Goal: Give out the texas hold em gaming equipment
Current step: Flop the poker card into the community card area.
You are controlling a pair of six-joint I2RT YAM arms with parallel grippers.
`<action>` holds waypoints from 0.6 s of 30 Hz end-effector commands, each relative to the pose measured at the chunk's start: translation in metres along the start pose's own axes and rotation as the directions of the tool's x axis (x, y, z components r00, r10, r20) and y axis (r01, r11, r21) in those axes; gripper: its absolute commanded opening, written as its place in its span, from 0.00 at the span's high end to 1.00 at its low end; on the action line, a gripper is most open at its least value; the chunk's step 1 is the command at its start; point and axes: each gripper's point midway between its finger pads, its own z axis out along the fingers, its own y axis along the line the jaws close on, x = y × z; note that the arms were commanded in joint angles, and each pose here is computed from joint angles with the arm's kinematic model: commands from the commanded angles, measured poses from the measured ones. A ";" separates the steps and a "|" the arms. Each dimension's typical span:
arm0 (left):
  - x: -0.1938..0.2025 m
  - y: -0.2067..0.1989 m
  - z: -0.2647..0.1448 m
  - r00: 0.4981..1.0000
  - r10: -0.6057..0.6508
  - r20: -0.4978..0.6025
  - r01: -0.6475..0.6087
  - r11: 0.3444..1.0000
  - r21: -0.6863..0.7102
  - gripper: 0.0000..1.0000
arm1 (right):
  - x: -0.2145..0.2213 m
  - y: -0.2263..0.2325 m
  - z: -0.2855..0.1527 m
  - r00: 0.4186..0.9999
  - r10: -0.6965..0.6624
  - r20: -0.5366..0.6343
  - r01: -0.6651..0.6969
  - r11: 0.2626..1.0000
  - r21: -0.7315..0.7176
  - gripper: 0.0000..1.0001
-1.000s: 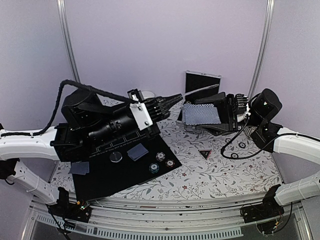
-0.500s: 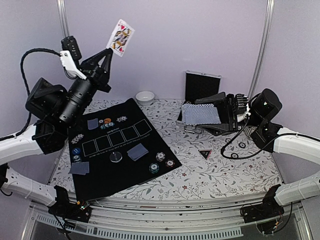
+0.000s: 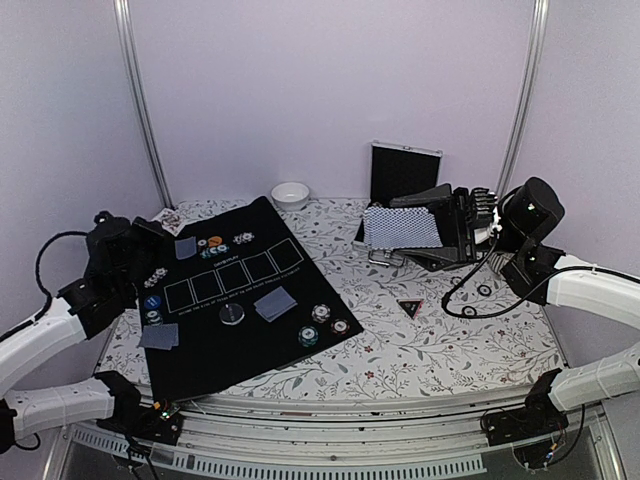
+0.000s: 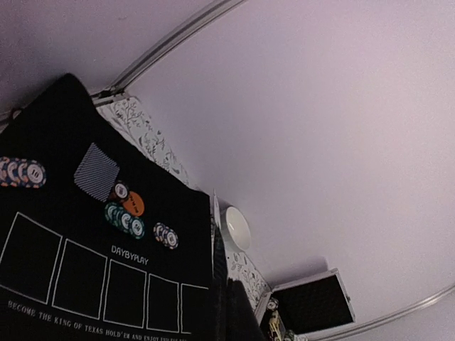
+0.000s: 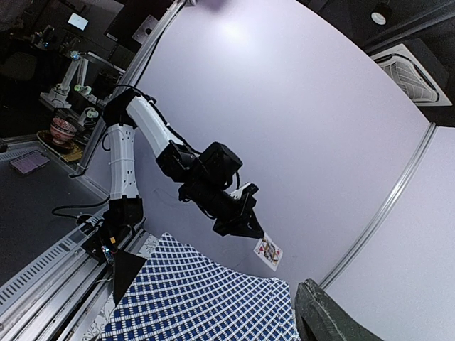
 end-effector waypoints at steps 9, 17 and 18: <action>0.048 0.145 0.016 0.909 -0.404 -0.104 0.356 0.880 -0.314 1.00 | -0.015 -0.006 -0.002 0.999 -0.035 0.024 0.035 0.999 0.017 0.38; 0.059 0.184 0.024 0.893 -0.439 -0.097 0.375 0.847 -0.376 1.00 | -0.015 -0.006 -0.003 0.999 -0.036 0.023 0.036 0.999 0.019 0.38; 0.058 0.185 0.027 0.894 -0.437 -0.095 0.375 0.849 -0.373 1.00 | -0.015 -0.006 -0.003 0.999 -0.037 0.023 0.036 0.999 0.019 0.37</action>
